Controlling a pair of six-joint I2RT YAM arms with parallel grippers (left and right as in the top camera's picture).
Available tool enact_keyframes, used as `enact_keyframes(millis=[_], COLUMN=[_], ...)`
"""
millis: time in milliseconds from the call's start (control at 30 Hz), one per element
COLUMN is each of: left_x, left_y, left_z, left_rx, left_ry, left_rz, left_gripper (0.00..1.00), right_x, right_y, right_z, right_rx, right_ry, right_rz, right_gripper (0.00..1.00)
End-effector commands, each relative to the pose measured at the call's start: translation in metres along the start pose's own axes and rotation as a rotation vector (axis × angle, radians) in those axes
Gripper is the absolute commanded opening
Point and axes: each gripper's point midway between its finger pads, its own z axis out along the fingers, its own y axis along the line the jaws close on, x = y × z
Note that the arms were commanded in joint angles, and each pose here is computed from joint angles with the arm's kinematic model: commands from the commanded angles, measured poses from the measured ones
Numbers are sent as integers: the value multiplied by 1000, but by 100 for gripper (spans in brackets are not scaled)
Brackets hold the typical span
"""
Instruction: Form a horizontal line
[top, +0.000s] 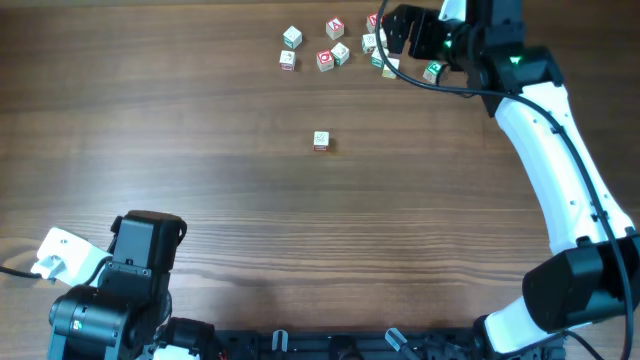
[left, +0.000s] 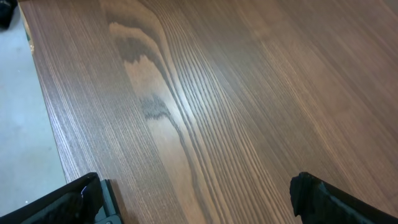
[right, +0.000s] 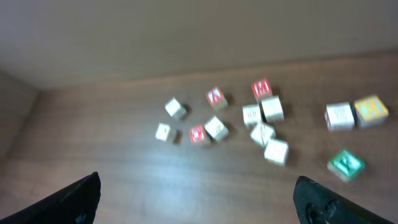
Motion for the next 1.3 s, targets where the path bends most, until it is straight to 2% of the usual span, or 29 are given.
enact_keyframes(millis=[0,100,200,433,567,900,1167,1267], left_x=[-1,-1,-1,-1,-1,-1,-1,-1], left_y=[2,2,2,2,2,2,2,2], left_z=[0,0,0,0,0,0,0,0], left_rx=[-7,-7,-7,-7,-7,-7,-7,-7], left_ry=[-7,-7,-7,-7,-7,-7,-7,-7], left_rz=[-27,-27,-27,-27,-27,-27,-27,-27], left_gripper=[100,100,100,100,100,100,100,100], right_x=[-20,-37,-49,-51,-53,-40,20,33], right_y=[6,13,18,16,9,-9,-6,-21], right_z=[0,-2,-5,-3,13,110,207,227], right_rx=[-13,-40,-66,-56,-41,-9,-36,3], right_ry=[-69,-138,-186,-194,-202,-72,-27,-36], right_rz=[49,39,102,109,111,124,99,202], right_gripper=[100,100,99,100,99,100,99,99])
